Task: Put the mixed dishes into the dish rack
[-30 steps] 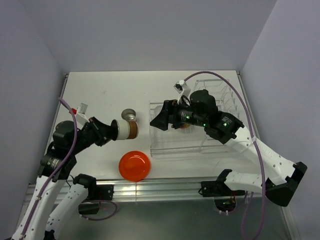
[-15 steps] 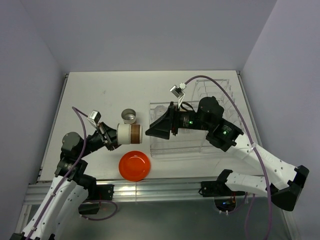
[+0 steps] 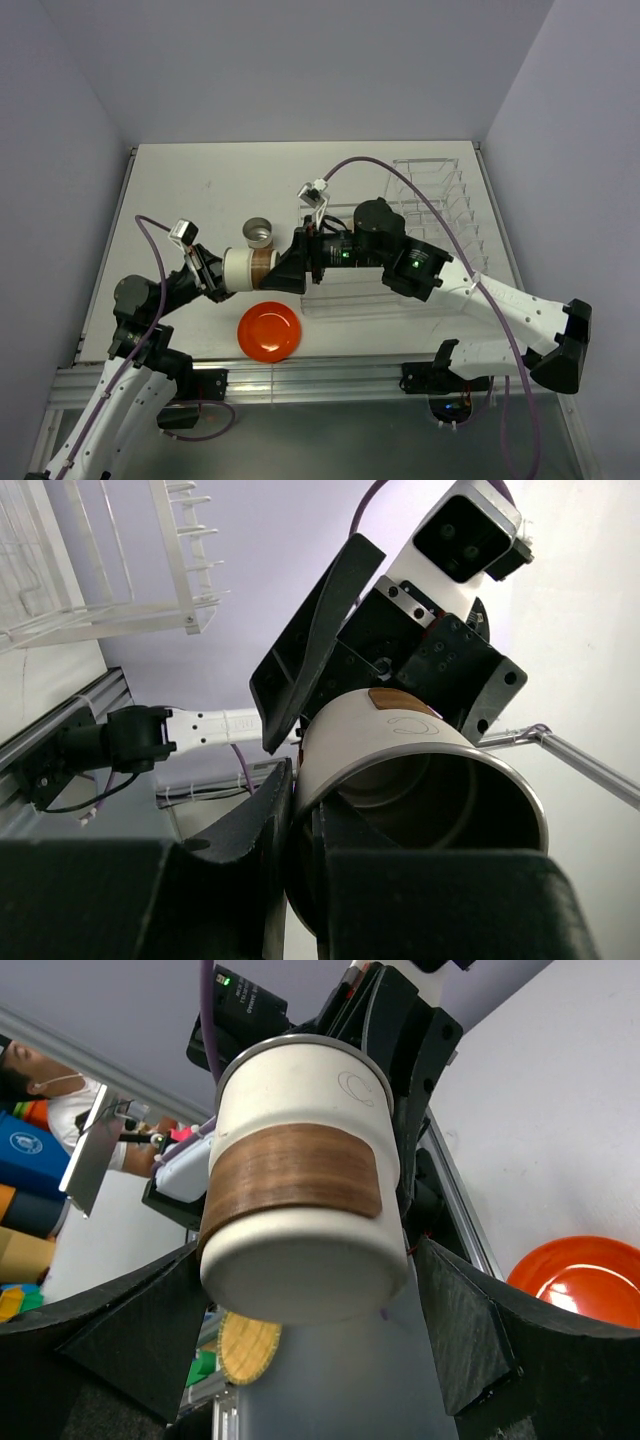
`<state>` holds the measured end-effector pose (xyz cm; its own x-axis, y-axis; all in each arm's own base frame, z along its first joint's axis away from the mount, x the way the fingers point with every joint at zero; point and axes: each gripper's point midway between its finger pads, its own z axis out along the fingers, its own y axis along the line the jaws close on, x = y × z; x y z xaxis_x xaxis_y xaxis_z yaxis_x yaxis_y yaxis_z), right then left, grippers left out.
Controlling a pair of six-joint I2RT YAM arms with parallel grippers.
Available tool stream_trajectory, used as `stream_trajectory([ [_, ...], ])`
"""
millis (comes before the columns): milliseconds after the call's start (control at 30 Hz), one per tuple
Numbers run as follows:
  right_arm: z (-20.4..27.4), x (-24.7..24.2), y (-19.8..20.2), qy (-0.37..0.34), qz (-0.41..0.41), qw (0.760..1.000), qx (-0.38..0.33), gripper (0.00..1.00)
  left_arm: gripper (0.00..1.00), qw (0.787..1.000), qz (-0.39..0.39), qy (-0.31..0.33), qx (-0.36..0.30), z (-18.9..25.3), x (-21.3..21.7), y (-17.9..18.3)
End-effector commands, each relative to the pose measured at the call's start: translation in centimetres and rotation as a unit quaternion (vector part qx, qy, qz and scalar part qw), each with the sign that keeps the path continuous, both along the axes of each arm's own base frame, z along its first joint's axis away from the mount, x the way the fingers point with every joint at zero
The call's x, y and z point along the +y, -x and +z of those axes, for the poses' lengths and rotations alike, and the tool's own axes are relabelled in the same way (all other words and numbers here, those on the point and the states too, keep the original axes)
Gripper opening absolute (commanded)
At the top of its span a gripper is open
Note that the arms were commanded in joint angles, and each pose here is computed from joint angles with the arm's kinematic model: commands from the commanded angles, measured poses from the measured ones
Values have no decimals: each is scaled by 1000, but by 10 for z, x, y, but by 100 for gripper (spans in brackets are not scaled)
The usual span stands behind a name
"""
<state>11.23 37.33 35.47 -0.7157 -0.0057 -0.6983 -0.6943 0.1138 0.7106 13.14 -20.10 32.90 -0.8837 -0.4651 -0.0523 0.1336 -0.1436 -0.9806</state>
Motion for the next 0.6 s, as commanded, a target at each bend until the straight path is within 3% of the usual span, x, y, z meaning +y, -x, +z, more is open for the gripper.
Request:
stream_trajectory([
  [0, 27, 9, -1, -28, -11, 999, -35, 88, 0, 999, -5, 13, -34, 17, 2, 9],
  [233, 34, 18, -1, -31, -15, 999, -37, 87, 0, 999, -2, 16, -33, 19, 3, 9],
  [367, 40, 23, -2, -46, -13, 998, -39, 81, 0, 999, -6, 16, -34, 19, 3, 11],
  [467, 42, 27, 0, -51, -1, 998, -38, 63, 0, 999, -9, 20, -31, 18, 3, 12],
  [500, 42, 27, 0, -51, -2, 998, -36, 39, 0, 999, -10, 21, -32, 18, 3, 12],
  [567, 40, 27, -1, -50, -9, 998, -35, 7, 11, 999, -13, 18, -32, 15, 2, 12],
])
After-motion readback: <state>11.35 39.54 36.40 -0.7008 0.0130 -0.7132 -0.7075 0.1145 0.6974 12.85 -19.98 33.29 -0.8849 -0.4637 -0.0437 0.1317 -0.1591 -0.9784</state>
